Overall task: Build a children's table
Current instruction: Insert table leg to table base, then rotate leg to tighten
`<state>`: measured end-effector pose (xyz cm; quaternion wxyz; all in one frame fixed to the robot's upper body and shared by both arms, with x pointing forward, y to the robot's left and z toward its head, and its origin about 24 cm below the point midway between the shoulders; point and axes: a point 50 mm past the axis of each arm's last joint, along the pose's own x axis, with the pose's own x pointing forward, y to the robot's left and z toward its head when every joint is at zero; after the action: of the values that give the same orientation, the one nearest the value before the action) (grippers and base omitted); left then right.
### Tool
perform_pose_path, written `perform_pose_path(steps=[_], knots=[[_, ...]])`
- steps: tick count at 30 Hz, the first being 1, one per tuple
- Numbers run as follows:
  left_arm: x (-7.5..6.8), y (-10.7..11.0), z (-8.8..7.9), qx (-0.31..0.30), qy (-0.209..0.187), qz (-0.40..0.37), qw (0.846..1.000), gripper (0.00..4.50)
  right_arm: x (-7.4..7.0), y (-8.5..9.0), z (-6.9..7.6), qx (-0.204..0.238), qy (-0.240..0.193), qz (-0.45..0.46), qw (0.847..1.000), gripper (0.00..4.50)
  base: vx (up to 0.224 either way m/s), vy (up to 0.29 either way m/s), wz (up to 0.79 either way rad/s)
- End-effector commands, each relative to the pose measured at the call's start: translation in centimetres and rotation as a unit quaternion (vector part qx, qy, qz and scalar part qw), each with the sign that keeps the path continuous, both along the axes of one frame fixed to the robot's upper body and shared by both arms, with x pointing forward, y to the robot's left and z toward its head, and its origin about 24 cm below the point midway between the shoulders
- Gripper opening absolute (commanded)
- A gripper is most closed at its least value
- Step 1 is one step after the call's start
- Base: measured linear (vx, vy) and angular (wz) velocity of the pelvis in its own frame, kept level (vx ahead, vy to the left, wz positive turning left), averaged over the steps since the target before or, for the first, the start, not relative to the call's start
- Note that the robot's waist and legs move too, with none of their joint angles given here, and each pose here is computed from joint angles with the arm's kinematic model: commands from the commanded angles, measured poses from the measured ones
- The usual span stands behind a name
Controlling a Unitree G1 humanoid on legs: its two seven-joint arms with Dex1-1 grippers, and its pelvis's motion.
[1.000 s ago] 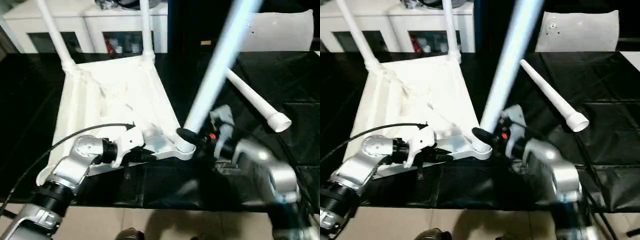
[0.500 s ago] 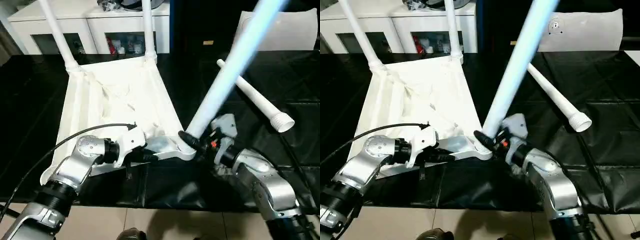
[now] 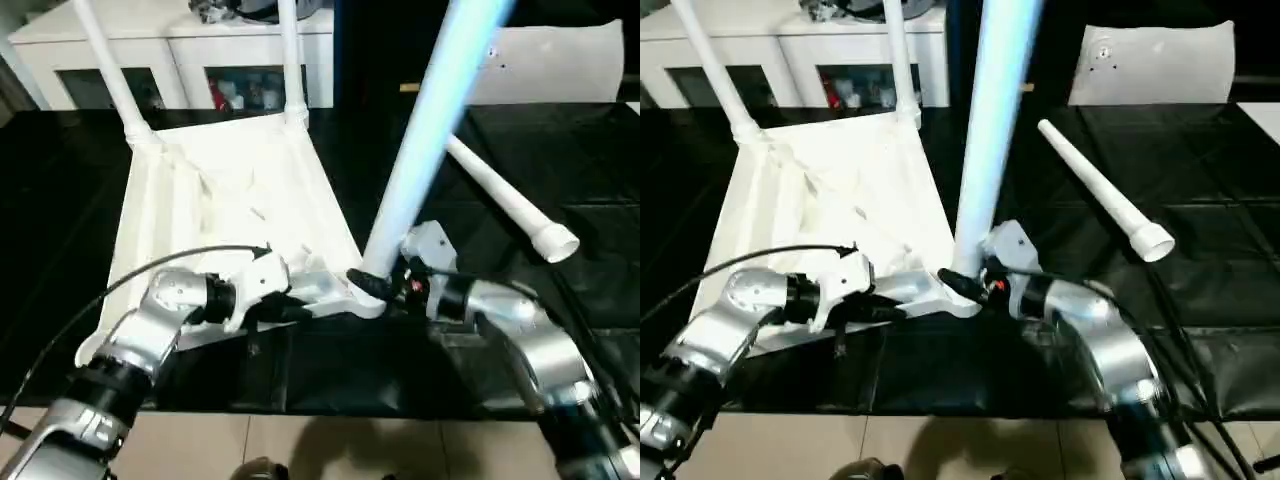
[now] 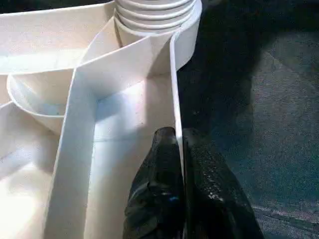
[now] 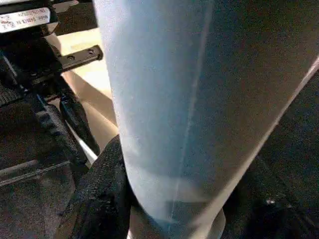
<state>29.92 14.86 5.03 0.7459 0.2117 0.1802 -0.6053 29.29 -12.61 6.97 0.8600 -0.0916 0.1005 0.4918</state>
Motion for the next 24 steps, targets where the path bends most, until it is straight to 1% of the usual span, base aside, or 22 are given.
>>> perform_pose_path(steps=[1,3,5,6,7,11,14,18,22,23,24], knots=[[1.1,-0.6,2.4,-0.002,-0.047,-0.036,0.998,0.00,-1.7,0.6,-3.7,-0.035,0.100,0.045,0.993,1.95,0.000,0.000,0.00],[1.6,-0.5,2.6,0.004,-0.049,-0.039,0.998,0.00,-2.2,0.9,-3.9,-0.037,0.115,0.074,0.990,1.95,0.000,0.000,0.00],[2.4,-0.2,2.9,0.011,-0.055,-0.025,0.998,0.00,-2.9,1.3,-4.2,-0.040,0.130,0.101,0.986,1.95,0.000,0.000,0.00],[2.5,-0.2,2.9,0.012,-0.055,-0.025,0.998,0.00,-2.9,1.4,-4.2,-0.041,0.130,0.102,0.985,1.95,0.000,0.000,0.00],[3.3,0.2,3.1,0.022,-0.064,-0.010,0.998,0.00,-3.4,1.7,-4.6,-0.044,0.140,0.119,0.982,1.95,0.000,0.000,0.00],[4.0,0.9,3.4,0.041,-0.074,0.005,0.996,0.00,-3.7,2.2,-4.9,-0.046,0.142,0.124,0.981,1.95,0.000,0.000,0.00],[4.3,1.3,3.5,0.039,-0.070,0.019,0.997,0.00,-3.5,2.5,-5.1,-0.045,0.136,0.112,0.983,1.95,0.000,0.000,0.00],[4.4,1.9,3.2,0.041,-0.066,0.037,0.996,0.00,-2.9,2.7,-5.1,-0.046,0.116,0.079,0.989,1.95,0.000,0.000,0.00],[4.1,2.3,2.8,0.028,-0.058,0.061,0.996,0.00,-2.2,2.9,-5.1,-0.042,0.100,0.041,0.993,1.95,0.000,0.000,0.00],[3.6,2.7,2.5,0.020,-0.055,0.077,0.995,0.00,-1.7,3.0,-5.0,-0.038,0.091,0.012,0.995,1.95,0.000,0.000,0.00],[3.4,2.8,2.5,0.018,-0.054,0.084,0.995,0.00,-1.6,3.0,-4.9,-0.038,0.088,0.003,0.995,1.95,0.000,0.000,0.00]])
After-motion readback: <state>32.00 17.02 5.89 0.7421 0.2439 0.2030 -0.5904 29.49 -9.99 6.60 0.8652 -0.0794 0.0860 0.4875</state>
